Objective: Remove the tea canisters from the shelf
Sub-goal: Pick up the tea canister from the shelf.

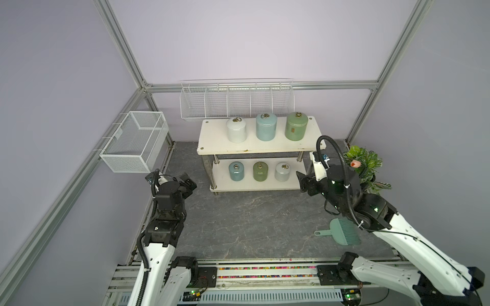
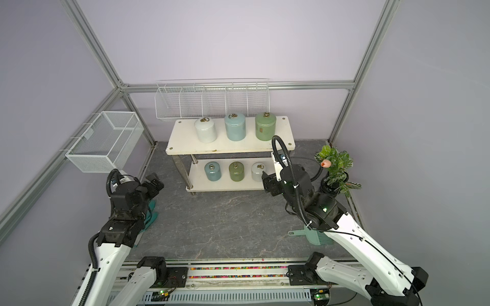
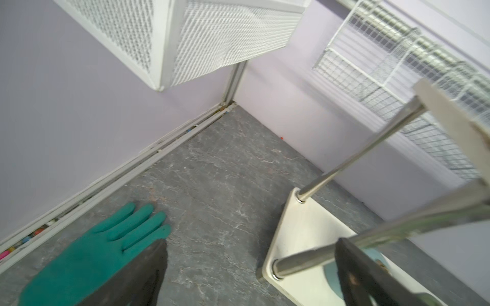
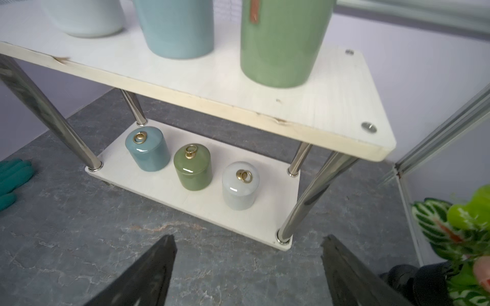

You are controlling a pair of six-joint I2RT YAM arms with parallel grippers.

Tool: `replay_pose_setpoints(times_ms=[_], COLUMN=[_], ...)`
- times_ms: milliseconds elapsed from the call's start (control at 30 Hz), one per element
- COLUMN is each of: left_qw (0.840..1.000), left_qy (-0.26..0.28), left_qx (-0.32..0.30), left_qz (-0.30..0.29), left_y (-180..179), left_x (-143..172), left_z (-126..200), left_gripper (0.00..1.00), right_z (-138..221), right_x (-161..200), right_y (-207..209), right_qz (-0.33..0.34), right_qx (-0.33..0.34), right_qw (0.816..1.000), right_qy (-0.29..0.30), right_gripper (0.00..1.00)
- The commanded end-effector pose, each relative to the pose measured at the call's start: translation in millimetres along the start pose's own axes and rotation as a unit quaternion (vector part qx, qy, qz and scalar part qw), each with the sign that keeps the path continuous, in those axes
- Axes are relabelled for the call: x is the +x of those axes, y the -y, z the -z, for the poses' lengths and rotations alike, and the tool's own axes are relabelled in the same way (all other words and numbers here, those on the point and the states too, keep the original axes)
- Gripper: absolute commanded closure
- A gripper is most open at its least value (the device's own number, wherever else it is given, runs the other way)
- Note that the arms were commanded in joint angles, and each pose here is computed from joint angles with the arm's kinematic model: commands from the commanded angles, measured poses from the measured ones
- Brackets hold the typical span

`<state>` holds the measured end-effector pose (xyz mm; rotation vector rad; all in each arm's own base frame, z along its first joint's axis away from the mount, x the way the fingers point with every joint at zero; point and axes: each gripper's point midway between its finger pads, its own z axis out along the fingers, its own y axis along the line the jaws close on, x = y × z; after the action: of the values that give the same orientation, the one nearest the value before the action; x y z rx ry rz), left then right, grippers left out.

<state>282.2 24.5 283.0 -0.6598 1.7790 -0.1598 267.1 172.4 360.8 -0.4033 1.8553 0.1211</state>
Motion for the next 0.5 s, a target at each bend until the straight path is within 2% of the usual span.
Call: replay_pose_setpoints(times_ms=[0,133,233,367,467], left_qw=[0.996,0.984,0.966,0.956,0.956], left_qy=[-0.015,-0.029,-0.03,-0.033,-0.025], left_qx=[0.082,0.174,0.254,0.292,0.291], left_qz=[-0.019,-0.032,-0.028,-0.016,-0.011], left_y=[32.8,69.5,99.5,116.7,121.5], left_x=[-9.9,-15.7,-19.5,-25.5,-35.6], left_z=[16.7,29.9,37.8,41.0,40.7], left_gripper=[0.0,0.0,0.0,0.0,0.0], right_z=[20.2,31.4,27.4,21.0,18.1], right_x=[-38.6,-48.8,-48.8,-50.2,-52.5], right_y=[18.3,3.7,12.6,21.4,30.8], right_qz=[0.021,0.037,0.036,0.039,0.037], right_qx=[0.045,-0.009,0.022,0.059,0.085], right_qw=[0.995,0.99,0.991,0.991,0.99], right_qy=[0.09,0.138,0.128,0.114,0.108], right_gripper=[0.11,0.11,0.11,0.11,0.11])
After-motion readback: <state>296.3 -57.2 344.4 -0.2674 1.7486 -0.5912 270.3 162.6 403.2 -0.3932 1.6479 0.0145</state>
